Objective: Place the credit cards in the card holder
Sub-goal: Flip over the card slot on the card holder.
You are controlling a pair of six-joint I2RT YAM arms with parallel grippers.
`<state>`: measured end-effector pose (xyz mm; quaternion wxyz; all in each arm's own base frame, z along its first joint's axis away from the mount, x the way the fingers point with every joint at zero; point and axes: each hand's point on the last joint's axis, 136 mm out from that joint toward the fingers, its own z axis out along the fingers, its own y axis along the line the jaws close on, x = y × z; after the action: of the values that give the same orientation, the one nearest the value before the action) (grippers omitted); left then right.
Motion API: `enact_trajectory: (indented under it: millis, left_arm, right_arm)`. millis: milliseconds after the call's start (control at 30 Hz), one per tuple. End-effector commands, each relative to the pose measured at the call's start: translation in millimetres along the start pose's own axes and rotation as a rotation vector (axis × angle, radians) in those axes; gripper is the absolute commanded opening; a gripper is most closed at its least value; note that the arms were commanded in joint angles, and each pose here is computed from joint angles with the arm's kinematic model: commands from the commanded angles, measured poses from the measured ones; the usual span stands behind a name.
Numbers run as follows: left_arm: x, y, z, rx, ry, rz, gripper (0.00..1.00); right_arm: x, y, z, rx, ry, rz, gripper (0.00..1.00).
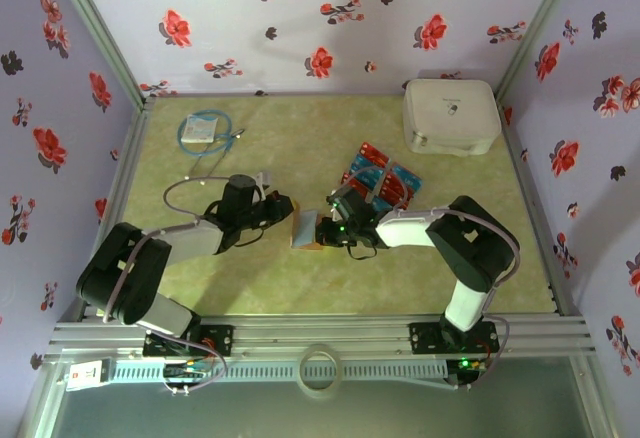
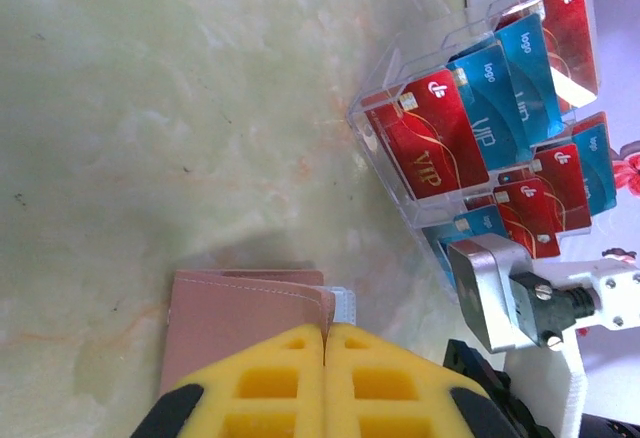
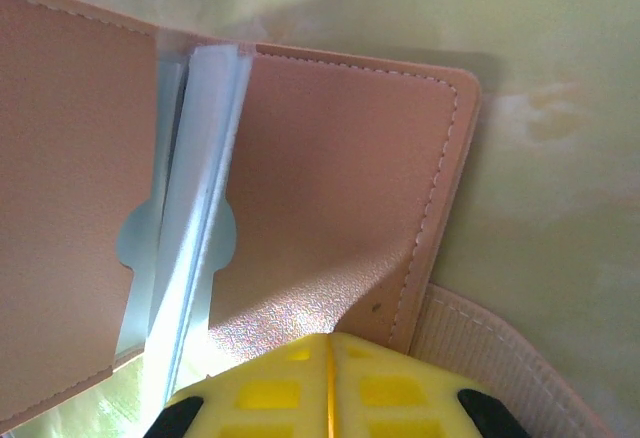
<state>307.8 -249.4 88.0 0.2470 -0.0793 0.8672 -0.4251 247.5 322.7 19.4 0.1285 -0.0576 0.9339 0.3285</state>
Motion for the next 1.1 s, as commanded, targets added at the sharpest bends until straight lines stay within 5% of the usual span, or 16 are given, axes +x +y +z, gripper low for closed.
enact_trajectory:
  millis: [0,400,667,900,1067]
  left_arm:
    - [3.0,13.7,-6.1,-0.071,-0.008,0.034,0.00]
    - [-2.4,30.2,-15.3,-0.130,-0.007,0.059,0.00]
    - [0.4,34.6,-14.8,-0.158,0.024,0.092,0.00]
    - [0.0,43.3,-24.4,-0.267,0.076,0.184,0.47]
    - [-0.1,50.8,-33.3,-0.355,0.115,0.250,0.61]
  right_arm:
    - [20.0,-25.2,-4.1,0.101,0.064,0.021,0.10]
    - [-19.7,15.8,-75.3,0.087,-0.066,-0.070,0.11]
    - [-28.7,34.1,-59.5,0.055,-0.047,-0.096,0.11]
    - [-24.1,14.8,-28.3,0.106,-0.005,-0.093,0.09]
    - [-16.7,-5.2,-21.2,0.131,-0.001,-0.060,0.08]
